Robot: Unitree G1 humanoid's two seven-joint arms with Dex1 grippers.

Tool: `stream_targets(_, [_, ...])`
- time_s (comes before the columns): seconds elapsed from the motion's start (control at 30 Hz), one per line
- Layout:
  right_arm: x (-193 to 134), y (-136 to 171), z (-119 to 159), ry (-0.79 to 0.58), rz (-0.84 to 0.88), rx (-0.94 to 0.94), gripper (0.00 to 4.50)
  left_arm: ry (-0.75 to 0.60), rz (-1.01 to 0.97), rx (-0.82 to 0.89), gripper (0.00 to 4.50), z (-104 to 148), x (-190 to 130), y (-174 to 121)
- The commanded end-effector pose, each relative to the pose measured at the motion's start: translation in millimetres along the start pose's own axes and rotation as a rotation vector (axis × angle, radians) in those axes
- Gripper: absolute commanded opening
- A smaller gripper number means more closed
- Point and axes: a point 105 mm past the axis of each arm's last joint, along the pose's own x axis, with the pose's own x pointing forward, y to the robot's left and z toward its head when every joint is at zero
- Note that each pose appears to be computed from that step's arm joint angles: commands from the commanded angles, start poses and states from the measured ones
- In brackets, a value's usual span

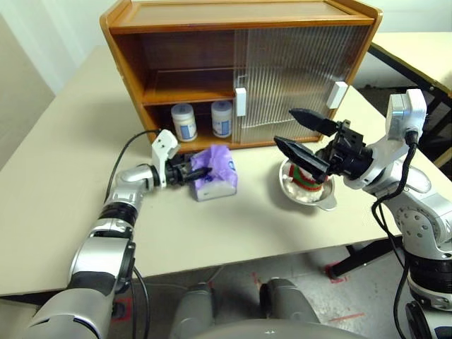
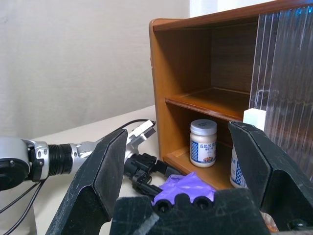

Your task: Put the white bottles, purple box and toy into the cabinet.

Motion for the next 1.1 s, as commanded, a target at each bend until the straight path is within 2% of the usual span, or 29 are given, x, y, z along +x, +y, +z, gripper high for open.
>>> stream_targets(0.03, [-1,0,5,-0.008,-0.005,-0.02,4.5,0.024,0.007,-0.003,2.1,-4,0,1])
stream_targets(0.17, [-1,-1,6,-0.009,-0.004,-0.022,4.5,0.015,0.015,-0.004,0.54,-3,-3,3])
stream_targets(0.23, [0,-1,6,-0.009,-0.003,-0.022,4.5,-0.001,0.021,-0.007,0.02,0,-5,5])
stream_targets(0.4, [1,-1,4,-0.01,0.002,-0.019,4.5,-0.09,0.011,-0.01,0.02,22,-13,8])
stream_targets(0.7, [3,-1,0,-0.01,0.016,-0.008,4.5,-0.292,0.012,-0.023,0.02,99,-45,-3])
stream_targets(0.8, [4,-3,0,-0.012,0.025,-0.007,4.5,-0.351,0.088,-0.034,0.02,125,-61,4])
stream_targets(0.9, [5,-4,-1,-0.014,0.031,-0.009,4.5,-0.374,0.181,-0.058,0.02,137,-69,16])
stream_targets(1.1, [8,-3,-3,-0.023,0.044,-0.002,4.5,-0.451,0.434,-0.088,0.02,164,-69,43])
